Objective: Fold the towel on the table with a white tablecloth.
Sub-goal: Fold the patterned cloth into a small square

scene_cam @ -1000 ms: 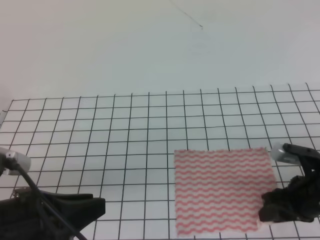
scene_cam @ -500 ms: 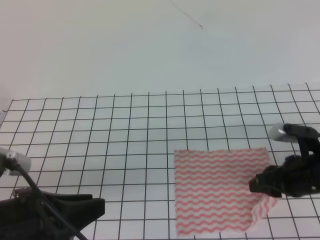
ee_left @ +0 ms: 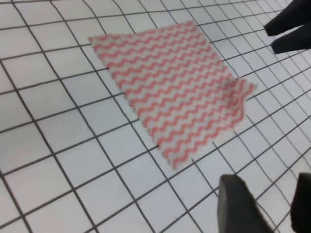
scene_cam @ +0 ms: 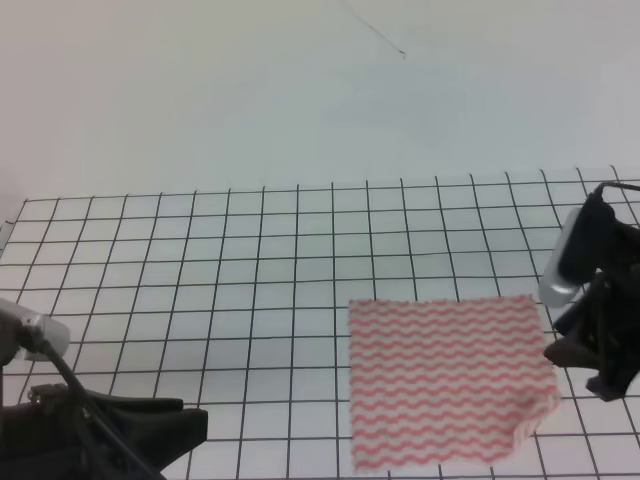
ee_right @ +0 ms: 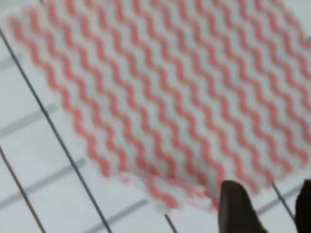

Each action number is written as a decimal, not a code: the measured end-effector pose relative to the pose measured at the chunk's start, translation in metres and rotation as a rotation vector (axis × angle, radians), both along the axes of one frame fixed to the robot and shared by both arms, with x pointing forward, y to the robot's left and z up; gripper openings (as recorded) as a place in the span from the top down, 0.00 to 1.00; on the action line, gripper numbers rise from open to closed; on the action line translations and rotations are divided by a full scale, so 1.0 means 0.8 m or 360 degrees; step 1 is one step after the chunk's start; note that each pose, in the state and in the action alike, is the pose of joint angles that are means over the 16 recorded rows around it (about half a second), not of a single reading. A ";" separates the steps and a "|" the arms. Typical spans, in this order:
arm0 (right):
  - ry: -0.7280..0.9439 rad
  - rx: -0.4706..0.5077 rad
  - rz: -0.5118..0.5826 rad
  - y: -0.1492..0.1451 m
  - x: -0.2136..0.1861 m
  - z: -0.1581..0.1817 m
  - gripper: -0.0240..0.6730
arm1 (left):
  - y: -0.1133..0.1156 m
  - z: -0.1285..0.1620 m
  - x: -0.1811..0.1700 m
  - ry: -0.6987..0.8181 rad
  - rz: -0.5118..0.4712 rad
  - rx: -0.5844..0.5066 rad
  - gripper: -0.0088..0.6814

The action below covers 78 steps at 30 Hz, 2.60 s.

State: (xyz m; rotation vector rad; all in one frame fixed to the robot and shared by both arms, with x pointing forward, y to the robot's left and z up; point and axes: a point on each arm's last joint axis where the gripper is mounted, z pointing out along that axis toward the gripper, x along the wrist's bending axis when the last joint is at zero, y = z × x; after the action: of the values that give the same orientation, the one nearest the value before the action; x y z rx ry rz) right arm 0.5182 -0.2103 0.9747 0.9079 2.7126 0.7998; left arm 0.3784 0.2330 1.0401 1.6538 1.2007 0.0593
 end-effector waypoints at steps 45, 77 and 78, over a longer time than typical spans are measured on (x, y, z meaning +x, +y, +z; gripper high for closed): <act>0.0702 0.0024 -0.0782 -0.006 0.001 -0.074 0.60 | -0.005 -0.001 -0.008 0.0052 -0.0120 -0.0018 0.64; 0.0464 0.0175 -0.0844 -0.001 0.042 -0.044 0.97 | -0.006 0.001 -0.007 -0.0003 -0.0138 -0.0026 0.64; 0.0447 0.0181 -0.0860 -0.002 0.045 -0.043 0.97 | -0.006 0.002 -0.007 -0.0003 -0.0138 -0.0028 0.64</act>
State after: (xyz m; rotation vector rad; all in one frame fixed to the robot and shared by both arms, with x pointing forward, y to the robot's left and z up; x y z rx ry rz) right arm 0.5541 -0.2115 0.9404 1.7915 2.4423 0.7543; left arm 0.3727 0.2281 1.0414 1.6883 1.1239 -0.0041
